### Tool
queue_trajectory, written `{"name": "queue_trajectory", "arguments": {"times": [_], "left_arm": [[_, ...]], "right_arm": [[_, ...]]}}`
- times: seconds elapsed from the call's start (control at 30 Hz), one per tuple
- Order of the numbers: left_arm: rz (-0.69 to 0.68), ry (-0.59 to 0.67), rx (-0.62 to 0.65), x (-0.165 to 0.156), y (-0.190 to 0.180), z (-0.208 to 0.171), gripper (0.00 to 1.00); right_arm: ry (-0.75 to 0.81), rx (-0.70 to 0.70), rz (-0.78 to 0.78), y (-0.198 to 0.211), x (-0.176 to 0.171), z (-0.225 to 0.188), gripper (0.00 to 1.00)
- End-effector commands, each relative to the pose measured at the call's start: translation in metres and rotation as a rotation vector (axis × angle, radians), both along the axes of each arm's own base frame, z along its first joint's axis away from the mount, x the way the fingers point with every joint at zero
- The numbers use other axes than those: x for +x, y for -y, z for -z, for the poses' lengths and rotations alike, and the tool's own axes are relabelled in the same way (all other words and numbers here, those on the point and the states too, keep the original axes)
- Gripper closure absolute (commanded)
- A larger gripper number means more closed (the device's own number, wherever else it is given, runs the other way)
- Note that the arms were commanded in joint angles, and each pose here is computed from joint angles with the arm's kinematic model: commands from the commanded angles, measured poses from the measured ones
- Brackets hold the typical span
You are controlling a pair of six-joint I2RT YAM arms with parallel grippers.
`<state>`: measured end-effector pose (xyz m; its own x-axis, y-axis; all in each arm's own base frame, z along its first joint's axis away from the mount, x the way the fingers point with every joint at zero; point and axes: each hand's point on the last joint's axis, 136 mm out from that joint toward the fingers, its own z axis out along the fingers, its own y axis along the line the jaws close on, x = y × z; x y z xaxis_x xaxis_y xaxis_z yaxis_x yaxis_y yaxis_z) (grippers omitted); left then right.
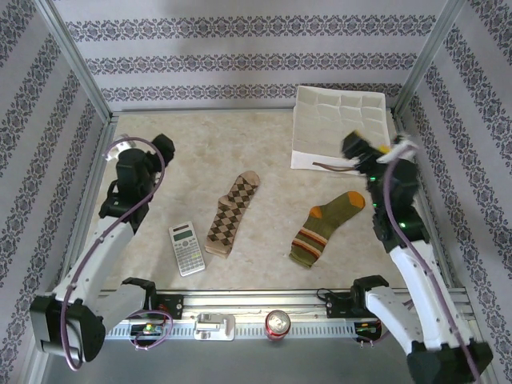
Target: Roll the socks
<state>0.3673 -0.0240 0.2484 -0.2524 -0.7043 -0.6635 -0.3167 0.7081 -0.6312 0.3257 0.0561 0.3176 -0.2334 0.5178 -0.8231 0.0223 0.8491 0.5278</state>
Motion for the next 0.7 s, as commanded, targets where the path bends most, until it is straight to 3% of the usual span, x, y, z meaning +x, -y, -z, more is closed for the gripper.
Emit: {"name": "queue_trajectory", "arguments": {"times": [0.0, 0.13, 0.27, 0.47, 0.67], "left_arm": [[0.203, -0.399, -0.142, -0.042, 0.067, 0.076, 0.10], [0.357, -0.570, -0.135, -0.079, 0.114, 0.109, 0.33], [0.460, -0.714, -0.156, -0.107, 0.152, 0.152, 0.55], [0.516, -0.808, -0.171, -0.112, 0.187, 0.192, 0.59], [0.586, -0.830, -0.274, -0.111, 0.237, 0.219, 0.62]], "right_arm": [[-0.364, -0.188, -0.259, -0.067, -0.036, 0.078, 0.07], [-0.441, -0.424, -0.439, -0.121, -0.066, 0.101, 0.17], [-0.568, -0.491, -0.559, -0.160, -0.085, 0.139, 0.37], [-0.570, -0.491, -0.725, -0.200, -0.101, 0.155, 0.40], [-0.444, -0.502, -0.831, -0.204, -0.111, 0.151, 0.41]]}}
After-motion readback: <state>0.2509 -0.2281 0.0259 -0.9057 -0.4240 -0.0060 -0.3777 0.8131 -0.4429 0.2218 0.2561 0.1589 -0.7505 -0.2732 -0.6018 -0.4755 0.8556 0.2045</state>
